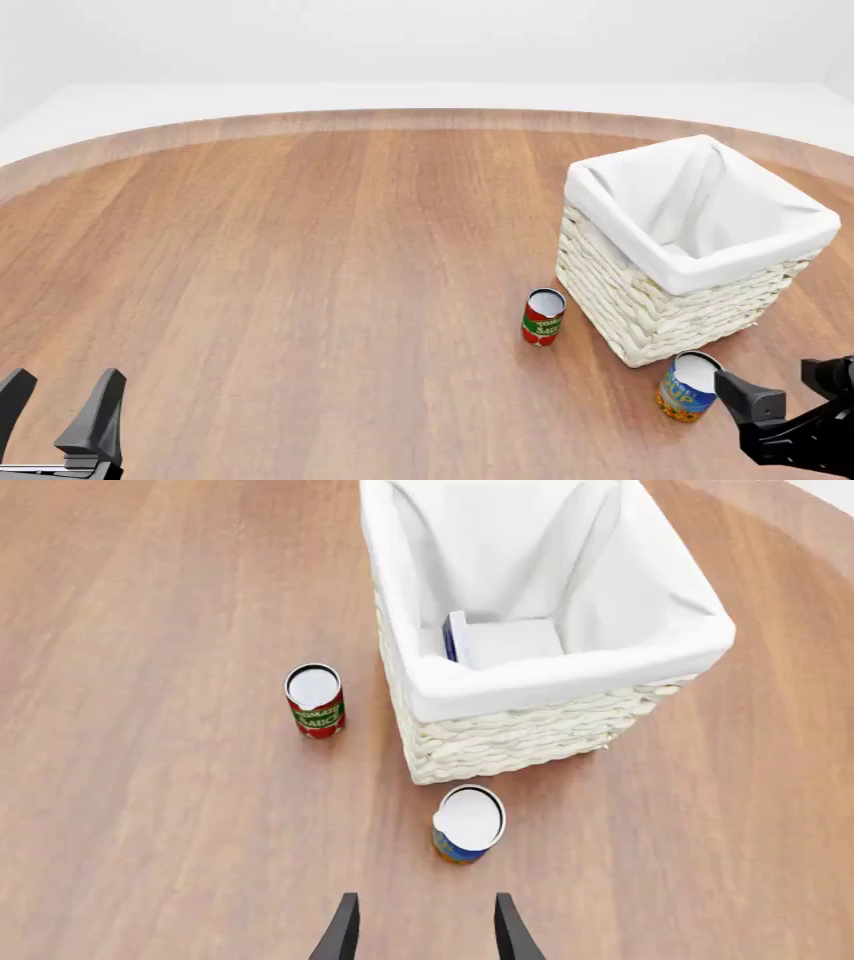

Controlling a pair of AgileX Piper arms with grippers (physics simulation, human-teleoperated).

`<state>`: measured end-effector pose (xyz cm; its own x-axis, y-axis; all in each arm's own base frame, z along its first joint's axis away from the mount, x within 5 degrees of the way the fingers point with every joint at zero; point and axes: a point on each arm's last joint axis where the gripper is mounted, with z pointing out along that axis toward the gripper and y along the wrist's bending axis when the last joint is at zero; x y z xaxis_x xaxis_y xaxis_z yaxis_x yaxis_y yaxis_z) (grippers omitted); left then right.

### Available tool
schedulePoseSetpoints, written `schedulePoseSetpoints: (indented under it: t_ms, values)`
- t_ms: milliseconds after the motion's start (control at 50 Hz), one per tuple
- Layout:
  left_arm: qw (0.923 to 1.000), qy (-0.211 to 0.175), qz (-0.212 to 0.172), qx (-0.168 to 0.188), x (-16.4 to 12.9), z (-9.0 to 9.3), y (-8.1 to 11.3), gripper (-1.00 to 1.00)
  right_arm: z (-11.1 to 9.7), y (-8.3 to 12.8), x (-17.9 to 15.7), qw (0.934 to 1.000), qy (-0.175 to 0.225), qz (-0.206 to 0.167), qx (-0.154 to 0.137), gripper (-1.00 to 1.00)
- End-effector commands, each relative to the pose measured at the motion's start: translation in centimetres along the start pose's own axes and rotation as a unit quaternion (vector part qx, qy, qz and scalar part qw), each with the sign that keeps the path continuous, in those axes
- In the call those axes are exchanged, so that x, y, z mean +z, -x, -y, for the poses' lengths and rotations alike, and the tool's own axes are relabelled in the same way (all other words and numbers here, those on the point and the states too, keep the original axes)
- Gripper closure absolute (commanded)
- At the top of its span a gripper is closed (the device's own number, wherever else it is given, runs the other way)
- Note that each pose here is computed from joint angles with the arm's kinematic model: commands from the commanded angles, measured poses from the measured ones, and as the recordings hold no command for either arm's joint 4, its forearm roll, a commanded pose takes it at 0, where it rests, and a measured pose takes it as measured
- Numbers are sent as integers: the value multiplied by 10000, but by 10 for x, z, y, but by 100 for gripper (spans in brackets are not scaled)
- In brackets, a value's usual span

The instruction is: Pick up the alphabet soup and the cream cheese box, and put them in the basket.

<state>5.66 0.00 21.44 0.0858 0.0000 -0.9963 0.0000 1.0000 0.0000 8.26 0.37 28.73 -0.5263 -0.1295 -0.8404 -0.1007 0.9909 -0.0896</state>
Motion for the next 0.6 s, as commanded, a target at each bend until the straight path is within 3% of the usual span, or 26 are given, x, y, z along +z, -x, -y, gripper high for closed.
schedulePoseSetpoints:
  t_ms: [20,600]
  values:
    - [10000,0,0,0,0,0,0,-100,-1,-9,0,9999,-6,-144,90,-100]
    - [10000,0,0,0,0,0,0,-100,1,-11,5,9998,-64,-190,64,-100]
